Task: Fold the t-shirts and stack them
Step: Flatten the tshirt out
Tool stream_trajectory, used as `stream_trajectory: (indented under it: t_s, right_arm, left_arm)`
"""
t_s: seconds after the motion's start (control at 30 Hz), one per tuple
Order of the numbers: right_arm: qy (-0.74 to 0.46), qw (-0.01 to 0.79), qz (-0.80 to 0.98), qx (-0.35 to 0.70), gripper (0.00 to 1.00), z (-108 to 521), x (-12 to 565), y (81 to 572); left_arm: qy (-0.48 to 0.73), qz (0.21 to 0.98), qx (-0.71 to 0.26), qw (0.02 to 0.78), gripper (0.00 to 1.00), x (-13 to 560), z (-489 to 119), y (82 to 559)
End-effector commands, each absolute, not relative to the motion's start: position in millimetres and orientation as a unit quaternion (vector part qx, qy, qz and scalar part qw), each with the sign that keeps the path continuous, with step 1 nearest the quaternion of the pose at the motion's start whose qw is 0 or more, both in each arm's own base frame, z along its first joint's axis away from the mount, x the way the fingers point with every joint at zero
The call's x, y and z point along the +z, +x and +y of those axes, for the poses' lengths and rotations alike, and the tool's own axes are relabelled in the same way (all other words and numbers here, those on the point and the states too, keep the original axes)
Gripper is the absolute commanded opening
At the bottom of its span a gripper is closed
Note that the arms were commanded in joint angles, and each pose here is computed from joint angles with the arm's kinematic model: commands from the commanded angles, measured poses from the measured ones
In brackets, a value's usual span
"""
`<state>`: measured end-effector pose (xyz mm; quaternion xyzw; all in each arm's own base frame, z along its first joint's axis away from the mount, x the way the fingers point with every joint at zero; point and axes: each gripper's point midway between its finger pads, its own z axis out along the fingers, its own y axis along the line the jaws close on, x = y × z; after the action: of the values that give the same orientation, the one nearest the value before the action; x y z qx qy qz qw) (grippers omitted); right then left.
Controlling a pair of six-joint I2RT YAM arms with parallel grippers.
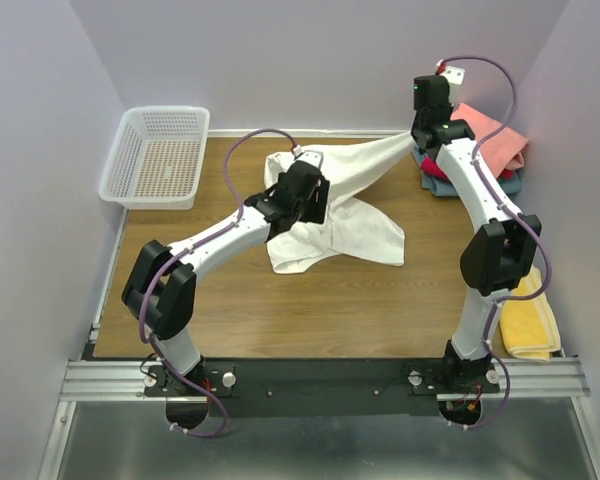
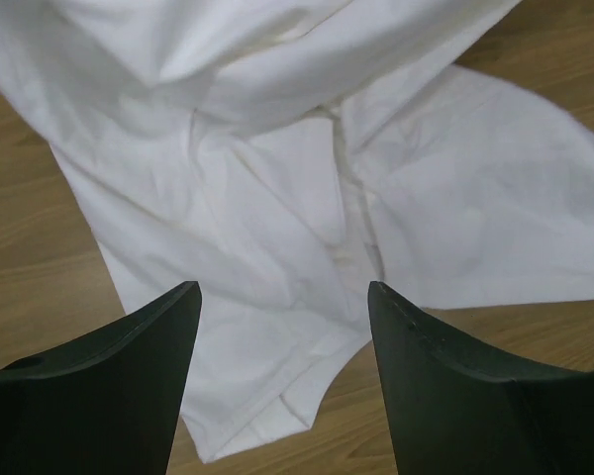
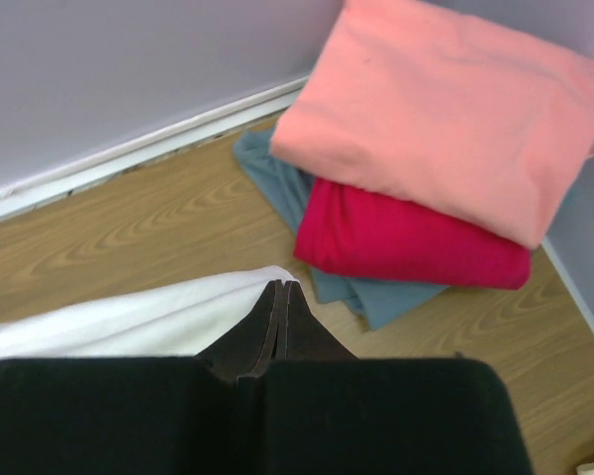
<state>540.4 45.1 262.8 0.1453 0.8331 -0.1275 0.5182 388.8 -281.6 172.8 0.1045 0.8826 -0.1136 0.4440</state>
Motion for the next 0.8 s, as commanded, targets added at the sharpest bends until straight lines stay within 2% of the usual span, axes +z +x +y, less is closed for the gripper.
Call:
stream_trajectory:
  t_s: [0.0, 0.5, 0.77]
  right_arm:
    - [0.179, 0.527, 0.821, -0.125, 0.01, 16, 276, 550]
    - [0.195, 0.515, 0.828, -0.101, 0.01, 2, 264, 554]
    - [0.194, 0.509, 0.833, -0.096, 0.01, 3, 259, 552]
  left_arm:
    - [0.084, 0.892, -0.130, 0.425, 0.77, 158, -274, 370]
    - [0.093, 0.941, -0.085, 0.313, 0.70, 55, -281, 343]
    - [0.099, 0.939, -0.103, 0.313, 0.65, 54, -291, 346]
